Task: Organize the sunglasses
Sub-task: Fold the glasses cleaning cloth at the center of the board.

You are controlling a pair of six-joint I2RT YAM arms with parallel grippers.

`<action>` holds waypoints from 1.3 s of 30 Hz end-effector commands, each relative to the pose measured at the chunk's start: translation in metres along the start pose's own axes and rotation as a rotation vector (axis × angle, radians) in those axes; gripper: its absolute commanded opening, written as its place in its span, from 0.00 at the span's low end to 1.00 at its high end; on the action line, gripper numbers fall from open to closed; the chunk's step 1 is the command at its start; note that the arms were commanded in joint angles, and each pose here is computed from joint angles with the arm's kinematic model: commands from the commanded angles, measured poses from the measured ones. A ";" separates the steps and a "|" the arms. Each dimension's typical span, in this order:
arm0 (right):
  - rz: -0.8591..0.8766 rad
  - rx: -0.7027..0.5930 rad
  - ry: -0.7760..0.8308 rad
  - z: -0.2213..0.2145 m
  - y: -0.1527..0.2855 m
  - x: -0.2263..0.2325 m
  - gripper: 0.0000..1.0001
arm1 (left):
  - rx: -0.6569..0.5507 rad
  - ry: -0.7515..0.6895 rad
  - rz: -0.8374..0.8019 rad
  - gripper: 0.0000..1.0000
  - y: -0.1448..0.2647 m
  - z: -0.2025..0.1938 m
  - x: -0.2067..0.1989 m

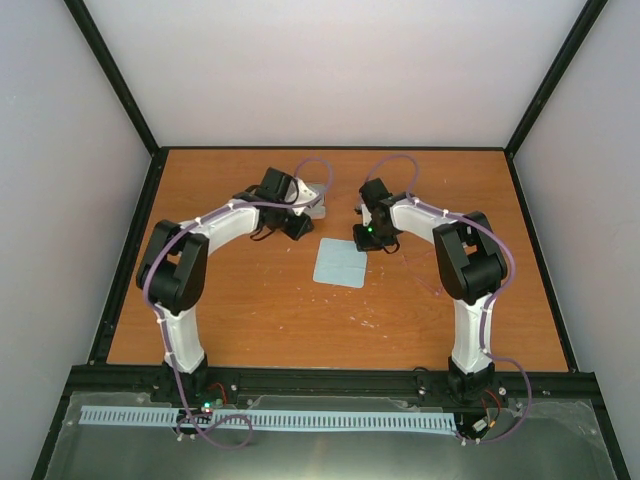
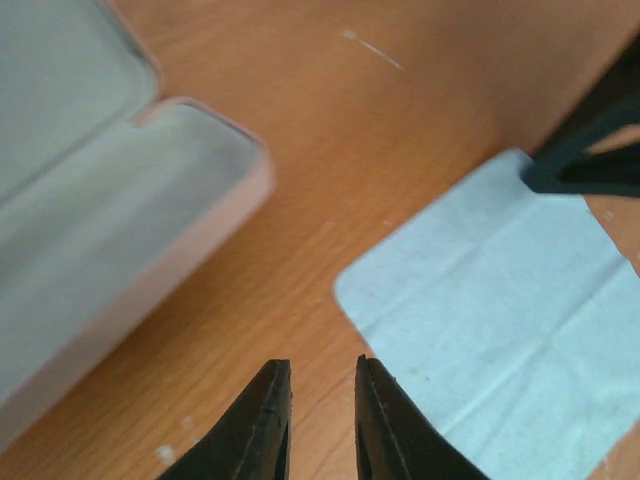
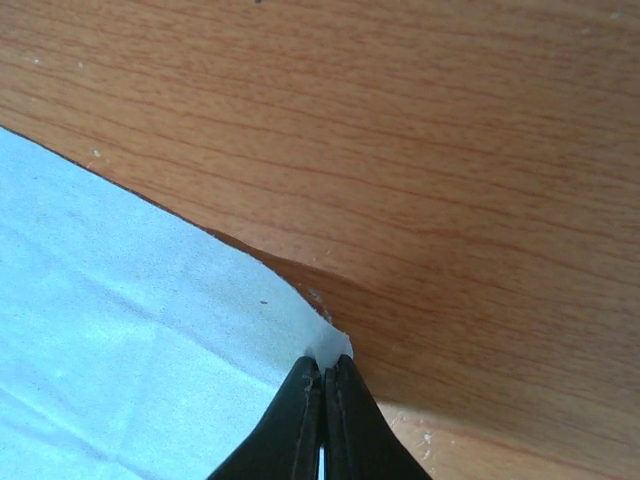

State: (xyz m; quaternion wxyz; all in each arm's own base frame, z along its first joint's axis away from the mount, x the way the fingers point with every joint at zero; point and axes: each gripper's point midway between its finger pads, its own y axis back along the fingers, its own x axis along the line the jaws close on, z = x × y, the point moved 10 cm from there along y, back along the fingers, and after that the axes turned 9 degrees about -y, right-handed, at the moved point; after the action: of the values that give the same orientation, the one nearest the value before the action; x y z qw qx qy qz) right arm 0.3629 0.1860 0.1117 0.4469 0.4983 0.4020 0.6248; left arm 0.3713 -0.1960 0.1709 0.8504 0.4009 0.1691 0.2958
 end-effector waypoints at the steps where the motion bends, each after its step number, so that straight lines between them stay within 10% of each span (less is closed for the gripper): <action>1: -0.076 0.013 0.008 -0.004 -0.001 -0.009 0.03 | -0.025 -0.080 -0.195 0.19 -0.015 0.007 -0.016; 39: 0.017 0.012 0.044 0.014 -0.003 0.000 0.03 | 0.120 -0.117 -0.248 0.16 -0.098 -0.012 -0.009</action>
State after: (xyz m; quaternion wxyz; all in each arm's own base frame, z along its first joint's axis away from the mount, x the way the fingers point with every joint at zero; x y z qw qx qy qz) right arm 0.3735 0.1852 0.1133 0.4347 0.4893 0.4107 0.6348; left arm 0.3981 -0.2362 0.1020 0.8662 0.4218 0.2129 0.1626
